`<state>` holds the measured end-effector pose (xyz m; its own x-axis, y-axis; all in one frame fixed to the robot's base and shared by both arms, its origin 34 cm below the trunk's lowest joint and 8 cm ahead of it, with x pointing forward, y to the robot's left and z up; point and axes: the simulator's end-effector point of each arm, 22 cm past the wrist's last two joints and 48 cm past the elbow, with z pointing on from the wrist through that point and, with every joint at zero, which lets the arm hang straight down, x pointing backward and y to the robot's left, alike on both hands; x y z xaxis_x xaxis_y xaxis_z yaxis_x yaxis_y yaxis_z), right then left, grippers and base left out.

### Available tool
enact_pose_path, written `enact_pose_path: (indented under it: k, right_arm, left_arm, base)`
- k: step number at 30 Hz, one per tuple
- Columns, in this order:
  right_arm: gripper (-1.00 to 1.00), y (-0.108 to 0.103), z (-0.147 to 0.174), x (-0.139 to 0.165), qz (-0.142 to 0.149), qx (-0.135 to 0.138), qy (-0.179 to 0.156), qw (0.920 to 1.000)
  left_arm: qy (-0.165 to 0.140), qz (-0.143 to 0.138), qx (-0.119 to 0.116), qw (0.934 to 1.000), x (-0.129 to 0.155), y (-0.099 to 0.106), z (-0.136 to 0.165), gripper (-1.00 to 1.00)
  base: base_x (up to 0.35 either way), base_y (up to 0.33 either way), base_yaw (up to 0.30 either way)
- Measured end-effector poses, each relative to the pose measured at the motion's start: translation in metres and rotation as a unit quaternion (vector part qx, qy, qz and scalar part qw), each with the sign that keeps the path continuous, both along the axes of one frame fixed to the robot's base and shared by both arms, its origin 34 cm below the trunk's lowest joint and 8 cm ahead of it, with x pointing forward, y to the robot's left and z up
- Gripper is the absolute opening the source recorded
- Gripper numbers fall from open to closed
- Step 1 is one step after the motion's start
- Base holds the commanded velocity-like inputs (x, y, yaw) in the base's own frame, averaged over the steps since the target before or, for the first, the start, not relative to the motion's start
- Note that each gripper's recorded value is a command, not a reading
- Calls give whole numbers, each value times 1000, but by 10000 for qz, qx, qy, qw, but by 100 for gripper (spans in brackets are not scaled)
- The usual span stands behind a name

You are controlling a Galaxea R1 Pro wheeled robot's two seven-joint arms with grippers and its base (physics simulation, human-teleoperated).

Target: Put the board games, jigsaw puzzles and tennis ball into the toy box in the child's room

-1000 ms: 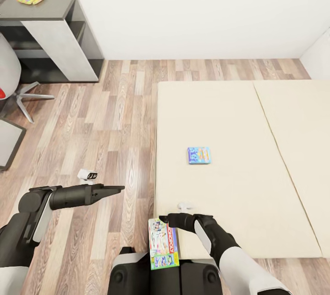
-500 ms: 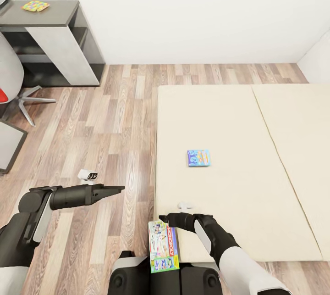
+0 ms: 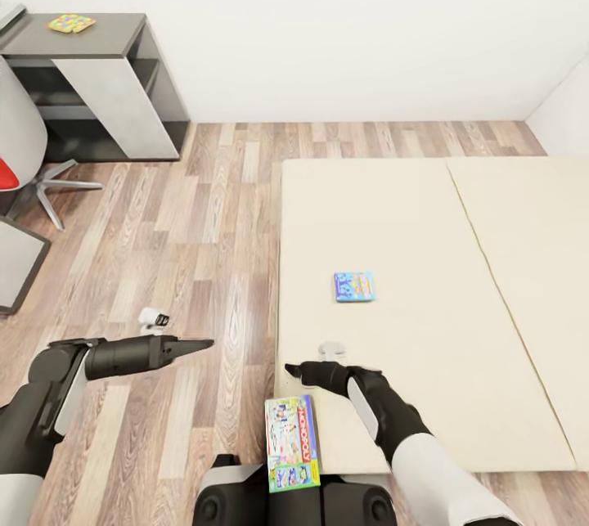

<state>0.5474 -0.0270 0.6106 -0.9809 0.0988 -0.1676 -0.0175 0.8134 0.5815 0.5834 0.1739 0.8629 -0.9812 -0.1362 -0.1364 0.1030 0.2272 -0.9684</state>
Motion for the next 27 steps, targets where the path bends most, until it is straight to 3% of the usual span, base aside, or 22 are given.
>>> enact_pose_path:
  k: [4, 10, 18, 27]
  right_arm:
    - [100, -1, 22, 31, -46, 39, -316, 9995]
    - [100, -4, 36, 30, -112, 56, -427, 9990]
    - [100, -6, 45, 36, -148, 54, -535, 9984]
    - [100, -7, 52, 41, -162, 41, -611, 9980]
  left_arm:
    - [187, 19, 283, 9994, -9, 15, -23, 100]
    - [596, 74, 944, 9937, -34, 47, -77, 100]
    - [609, 272, 1454, 9871, -35, 71, -101, 100]
    - [533, 327, 1629, 9847, -29, 76, -100, 100]
  base:
    - [0, 0, 0]
    - [0, 0, 0]
    - [0, 0, 0]
    - [0, 0, 0]
